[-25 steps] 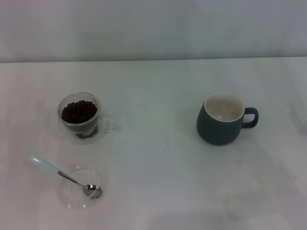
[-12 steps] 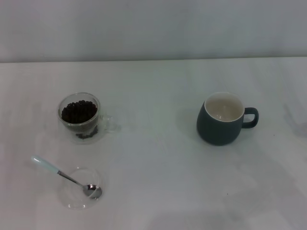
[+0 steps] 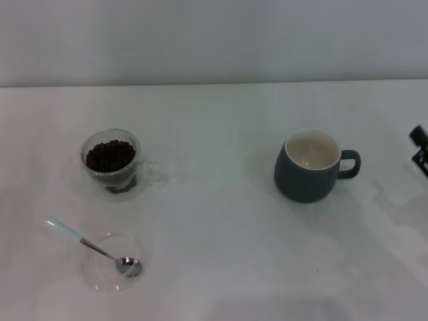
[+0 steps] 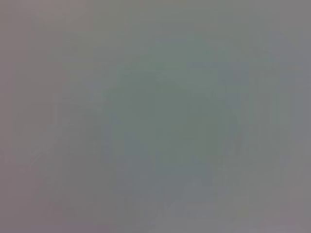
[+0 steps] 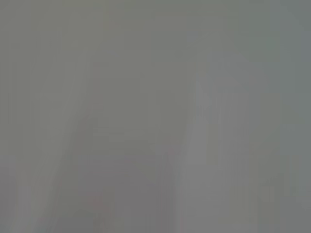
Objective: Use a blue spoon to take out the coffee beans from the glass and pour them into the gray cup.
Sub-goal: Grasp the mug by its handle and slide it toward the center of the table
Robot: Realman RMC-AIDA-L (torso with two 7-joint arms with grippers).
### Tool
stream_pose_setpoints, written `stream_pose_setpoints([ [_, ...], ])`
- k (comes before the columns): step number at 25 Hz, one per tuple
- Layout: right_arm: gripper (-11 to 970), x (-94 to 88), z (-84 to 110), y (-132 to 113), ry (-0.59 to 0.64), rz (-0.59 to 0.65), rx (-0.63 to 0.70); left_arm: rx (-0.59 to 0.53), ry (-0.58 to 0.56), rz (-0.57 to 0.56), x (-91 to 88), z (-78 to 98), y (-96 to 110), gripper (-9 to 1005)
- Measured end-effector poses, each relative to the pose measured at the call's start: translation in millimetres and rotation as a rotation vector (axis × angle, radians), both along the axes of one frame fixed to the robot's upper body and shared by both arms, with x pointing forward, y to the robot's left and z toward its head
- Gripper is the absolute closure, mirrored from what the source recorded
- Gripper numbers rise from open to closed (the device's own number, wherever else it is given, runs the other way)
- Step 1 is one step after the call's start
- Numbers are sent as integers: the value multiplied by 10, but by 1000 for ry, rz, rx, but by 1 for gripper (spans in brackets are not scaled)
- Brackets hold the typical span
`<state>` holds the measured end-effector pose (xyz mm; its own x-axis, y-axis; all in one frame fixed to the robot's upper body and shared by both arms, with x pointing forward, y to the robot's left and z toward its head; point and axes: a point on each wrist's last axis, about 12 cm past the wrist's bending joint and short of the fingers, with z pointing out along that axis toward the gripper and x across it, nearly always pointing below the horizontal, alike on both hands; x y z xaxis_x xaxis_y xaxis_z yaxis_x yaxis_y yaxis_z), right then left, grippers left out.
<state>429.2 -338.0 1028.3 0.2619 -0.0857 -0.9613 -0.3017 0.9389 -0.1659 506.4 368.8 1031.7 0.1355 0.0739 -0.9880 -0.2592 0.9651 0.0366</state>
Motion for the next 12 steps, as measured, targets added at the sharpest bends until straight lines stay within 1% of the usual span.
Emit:
stream_pose_setpoints([
  [3,180,-48,-65,19,47,22,-16,-1,7,4,-29,-18,11,182],
  [6,179,-22,-154,58,120,38,-36,1,21,5,-82,-51,24,182],
  [12,179,212,-334,199,281,27,-90,17,56,-18,-203,-125,28,182],
])
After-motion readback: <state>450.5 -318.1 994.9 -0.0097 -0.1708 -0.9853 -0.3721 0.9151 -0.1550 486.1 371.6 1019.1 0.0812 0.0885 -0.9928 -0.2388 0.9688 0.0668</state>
